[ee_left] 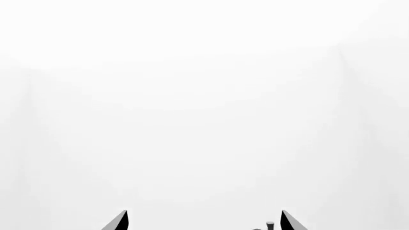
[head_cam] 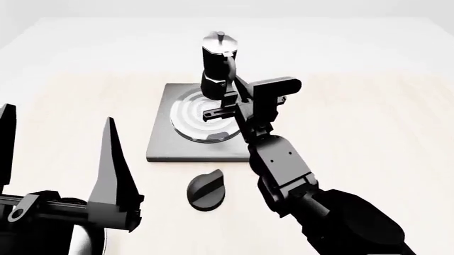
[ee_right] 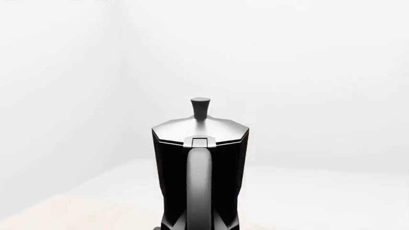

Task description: Turn on the stove and put the moka pot on it.

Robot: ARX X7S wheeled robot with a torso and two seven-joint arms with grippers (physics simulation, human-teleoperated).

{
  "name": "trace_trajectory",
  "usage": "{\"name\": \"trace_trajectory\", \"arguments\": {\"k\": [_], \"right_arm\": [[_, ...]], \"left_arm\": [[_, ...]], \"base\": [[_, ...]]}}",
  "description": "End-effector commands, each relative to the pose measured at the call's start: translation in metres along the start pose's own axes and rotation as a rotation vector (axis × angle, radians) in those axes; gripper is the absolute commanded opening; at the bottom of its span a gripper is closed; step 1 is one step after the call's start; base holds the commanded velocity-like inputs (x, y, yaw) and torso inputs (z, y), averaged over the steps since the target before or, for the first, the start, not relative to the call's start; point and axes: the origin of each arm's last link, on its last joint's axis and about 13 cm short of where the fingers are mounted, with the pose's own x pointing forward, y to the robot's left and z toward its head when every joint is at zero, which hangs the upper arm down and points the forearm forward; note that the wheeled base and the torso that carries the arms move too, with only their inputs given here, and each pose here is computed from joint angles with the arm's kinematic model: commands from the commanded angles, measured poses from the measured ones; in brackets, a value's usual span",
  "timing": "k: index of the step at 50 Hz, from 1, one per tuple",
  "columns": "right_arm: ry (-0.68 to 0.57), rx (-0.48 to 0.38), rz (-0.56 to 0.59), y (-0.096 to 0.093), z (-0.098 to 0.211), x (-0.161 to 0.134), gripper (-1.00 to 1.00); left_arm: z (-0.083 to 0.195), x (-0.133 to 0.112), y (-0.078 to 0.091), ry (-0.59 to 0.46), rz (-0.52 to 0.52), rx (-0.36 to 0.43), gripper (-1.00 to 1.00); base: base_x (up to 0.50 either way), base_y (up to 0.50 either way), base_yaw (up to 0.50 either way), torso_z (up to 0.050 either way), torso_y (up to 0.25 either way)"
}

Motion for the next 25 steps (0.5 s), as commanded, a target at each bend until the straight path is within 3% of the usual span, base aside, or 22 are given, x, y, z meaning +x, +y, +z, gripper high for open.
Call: {"name": "trace_trajectory", "arguments": {"k": [1,25], "right_arm": [[-0.066,-0.019,0.012,0.0027,0.009,0.0053,-1.0],[-0.056,-0.028,0.03,0.0061,0.0106,0.0069,-1.0]], "left_arm": [[-0.0011,-0.0014,0.0003,0.003,0.001,-0.002,1.0],[-0.0018,-0.0012,-0.0002,0.002,-0.002,-0.007,1.0]], "base": [[0.0,0.0,0.0,0.0,-0.133],[0.0,0.0,0.0,0.0,-0.133]]}}
